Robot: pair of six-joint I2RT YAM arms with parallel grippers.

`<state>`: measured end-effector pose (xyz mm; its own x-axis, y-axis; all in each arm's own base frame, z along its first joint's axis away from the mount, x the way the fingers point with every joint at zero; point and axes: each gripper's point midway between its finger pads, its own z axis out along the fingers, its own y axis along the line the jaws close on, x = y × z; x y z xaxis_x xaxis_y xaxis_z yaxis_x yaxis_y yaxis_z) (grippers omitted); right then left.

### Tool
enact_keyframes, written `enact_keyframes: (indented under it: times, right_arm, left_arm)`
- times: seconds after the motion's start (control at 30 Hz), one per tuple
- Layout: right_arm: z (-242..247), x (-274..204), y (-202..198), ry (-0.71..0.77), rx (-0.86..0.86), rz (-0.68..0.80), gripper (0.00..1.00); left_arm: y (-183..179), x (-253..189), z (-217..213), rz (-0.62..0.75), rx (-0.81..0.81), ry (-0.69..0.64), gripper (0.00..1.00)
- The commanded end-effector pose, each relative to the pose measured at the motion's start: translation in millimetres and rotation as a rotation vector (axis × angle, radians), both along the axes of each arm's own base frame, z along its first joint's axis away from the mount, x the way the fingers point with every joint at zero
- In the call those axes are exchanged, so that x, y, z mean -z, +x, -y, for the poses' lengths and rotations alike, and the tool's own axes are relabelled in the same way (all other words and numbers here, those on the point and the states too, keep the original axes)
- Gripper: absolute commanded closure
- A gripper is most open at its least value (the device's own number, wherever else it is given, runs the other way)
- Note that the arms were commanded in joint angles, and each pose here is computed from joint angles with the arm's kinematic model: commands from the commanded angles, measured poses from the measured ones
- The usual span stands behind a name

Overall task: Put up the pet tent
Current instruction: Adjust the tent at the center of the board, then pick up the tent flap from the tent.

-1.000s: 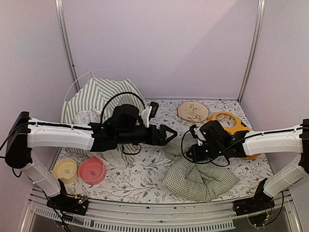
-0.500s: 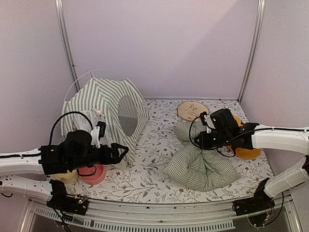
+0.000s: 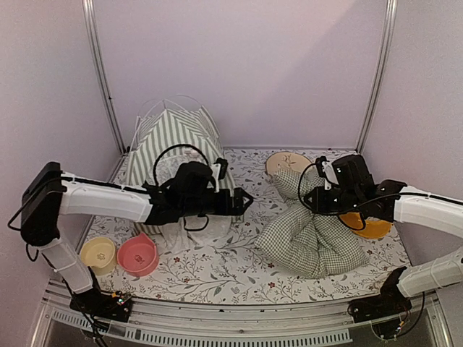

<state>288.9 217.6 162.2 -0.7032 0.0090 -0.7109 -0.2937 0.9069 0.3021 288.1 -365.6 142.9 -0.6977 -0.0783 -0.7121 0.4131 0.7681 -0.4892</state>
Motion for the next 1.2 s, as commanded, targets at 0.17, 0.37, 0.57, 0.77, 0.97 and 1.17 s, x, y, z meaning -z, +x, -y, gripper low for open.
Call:
enact_keyframes:
  times: [0.17, 0.37, 0.57, 0.77, 0.97, 1.17]
  right_arm:
    - [16, -33, 10, 0.032, 0.037, 0.077, 1.00]
    - [17, -25, 12, 0.000, 0.029, 0.071, 1.00]
    - [15, -25, 15, -0.006, 0.008, 0.076, 1.00]
    - [10, -26, 15, 0.007, -0.015, 0.079, 1.00]
    - [11, -33, 13, 0.011, -0.018, 0.091, 1.00]
    - [20, -37, 8, 0.019, 0.008, 0.106, 1.00]
  left_arm:
    - [36, -56, 89, 0.144, 0.181, -0.135, 0.01]
    - [-8, -75, 46, 0.153, 0.138, -0.143, 0.01]
    - [-34, -29, -18, 0.026, -0.052, -0.002, 0.01]
    - [-30, 21, -39, -0.039, -0.182, 0.062, 0.01]
    - [6, 40, -14, -0.071, -0.339, 0.154, 0.00]
    - [25, 72, 0, -0.202, -0.578, 0.237, 0.01]
